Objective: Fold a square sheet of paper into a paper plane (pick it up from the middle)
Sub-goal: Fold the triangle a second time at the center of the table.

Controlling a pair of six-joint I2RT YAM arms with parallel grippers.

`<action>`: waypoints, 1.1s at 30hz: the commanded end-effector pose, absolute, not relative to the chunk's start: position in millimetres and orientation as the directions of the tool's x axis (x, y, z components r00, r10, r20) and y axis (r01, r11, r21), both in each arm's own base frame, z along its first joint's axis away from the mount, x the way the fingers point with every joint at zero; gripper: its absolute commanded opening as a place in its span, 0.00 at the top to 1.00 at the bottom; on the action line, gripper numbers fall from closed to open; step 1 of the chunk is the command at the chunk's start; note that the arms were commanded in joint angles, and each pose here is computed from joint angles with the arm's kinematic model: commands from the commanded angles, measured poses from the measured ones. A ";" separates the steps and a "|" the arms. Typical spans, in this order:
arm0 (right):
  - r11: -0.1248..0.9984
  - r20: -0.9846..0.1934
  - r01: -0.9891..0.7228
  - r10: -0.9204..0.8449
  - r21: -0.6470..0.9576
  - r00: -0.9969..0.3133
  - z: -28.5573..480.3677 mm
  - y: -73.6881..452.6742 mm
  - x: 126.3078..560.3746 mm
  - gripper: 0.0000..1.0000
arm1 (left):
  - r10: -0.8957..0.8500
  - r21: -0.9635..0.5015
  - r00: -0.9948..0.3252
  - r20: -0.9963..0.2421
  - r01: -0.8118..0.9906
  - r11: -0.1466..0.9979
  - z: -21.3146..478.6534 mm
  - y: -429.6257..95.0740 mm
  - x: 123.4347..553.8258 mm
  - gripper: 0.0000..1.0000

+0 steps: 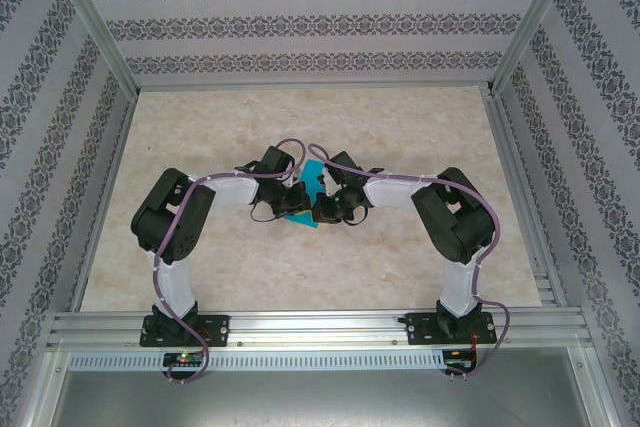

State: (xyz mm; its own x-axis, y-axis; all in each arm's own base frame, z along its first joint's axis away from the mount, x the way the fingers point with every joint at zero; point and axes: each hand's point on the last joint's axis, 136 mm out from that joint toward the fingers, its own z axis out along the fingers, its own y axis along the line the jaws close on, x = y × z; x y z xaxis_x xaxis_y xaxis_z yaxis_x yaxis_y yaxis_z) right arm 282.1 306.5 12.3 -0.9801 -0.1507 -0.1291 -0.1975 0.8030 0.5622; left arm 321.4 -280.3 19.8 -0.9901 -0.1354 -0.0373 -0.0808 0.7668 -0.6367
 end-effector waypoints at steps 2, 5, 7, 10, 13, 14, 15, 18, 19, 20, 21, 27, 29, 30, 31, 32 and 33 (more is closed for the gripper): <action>0.876 -0.045 -0.173 -0.172 0.451 -0.984 -22.6 281.6 265.9 0.92 | -0.126 -0.601 -0.991 -0.038 -0.078 0.795 8.2 -278.7 316.6 0.97; 0.897 -0.014 -0.190 -0.201 0.400 -0.979 -32.9 271.4 256.4 0.92 | -0.124 -0.558 -0.990 -0.067 -0.066 0.827 4.4 -270.2 322.1 0.97; 0.908 0.017 -0.197 -0.219 0.370 -0.976 -41.5 263.3 248.6 0.92 | -0.126 -0.554 -0.989 -0.079 -0.062 0.831 3.9 -266.8 326.7 0.97; 0.917 0.068 -0.202 -0.239 0.345 -0.969 -53.7 252.9 234.1 0.92 | -0.131 -0.565 -0.986 -0.105 -0.049 0.823 6.5 -264.7 337.6 0.97; 0.926 0.116 -0.206 -0.253 0.315 -0.961 -64.6 242.3 221.2 0.92 | -0.137 -0.606 -0.984 -0.110 -0.042 0.794 6.1 -265.2 346.8 0.97; 0.928 0.126 -0.207 -0.255 0.308 -0.959 -67.4 239.5 218.2 0.92 | -0.137 -0.610 -0.984 -0.112 -0.041 0.791 3.7 -263.8 349.5 0.97; 0.930 0.137 -0.207 -0.257 0.303 -0.957 -69.9 237.0 214.9 0.92 | -0.142 -0.619 -0.983 -0.115 -0.041 0.785 2.6 -262.7 353.9 0.97; 0.936 0.166 -0.206 -0.260 0.287 -0.951 -75.4 230.7 208.0 0.92 | -0.162 -0.639 -0.980 -0.119 -0.050 0.768 -2.0 -256.9 363.2 0.97; 0.938 0.172 -0.206 -0.260 0.279 -0.950 -76.9 228.9 206.6 0.92 | -0.170 -0.645 -0.978 -0.123 -0.051 0.763 -1.9 -254.8 366.3 0.97; 0.940 0.178 -0.206 -0.260 0.272 -0.949 -78.1 226.9 205.3 0.92 | -0.174 -0.647 -0.976 -0.129 -0.050 0.761 -2.4 -252.5 368.8 0.97; 0.941 0.183 -0.206 -0.260 0.269 -0.948 -78.7 226.1 204.6 0.92 | -0.179 -0.646 -0.975 -0.132 -0.053 0.762 -2.7 -249.9 371.2 0.97; 0.948 0.196 -0.203 -0.254 0.246 -0.947 -80.9 221.1 202.6 0.92 | -0.183 -0.623 -0.971 -0.156 -0.047 0.781 -0.4 -239.2 384.3 0.96; 0.947 0.197 -0.205 -0.255 0.246 -0.947 -80.8 221.6 202.7 0.92 | -0.182 -0.618 -0.970 -0.163 -0.043 0.785 1.3 -237.1 387.8 0.96; 0.947 0.197 -0.204 -0.255 0.246 -0.947 -81.1 221.5 202.7 0.92 | -0.184 -0.618 -0.969 -0.166 -0.043 0.785 2.4 -236.0 390.4 0.96; 0.948 0.198 -0.202 -0.254 0.247 -0.947 -81.3 221.5 202.7 0.92 | -0.185 -0.619 -0.968 -0.168 -0.042 0.784 3.4 -235.6 392.0 0.96; 0.948 0.198 -0.202 -0.254 0.247 -0.947 -81.2 221.7 202.7 0.92 | -0.182 -0.619 -0.968 -0.172 -0.038 0.784 4.8 -235.7 394.2 0.96; 0.948 0.199 -0.202 -0.253 0.246 -0.947 -81.4 221.5 202.2 0.92 | -0.184 -0.618 -0.968 -0.174 -0.038 0.785 5.6 -234.4 396.3 0.96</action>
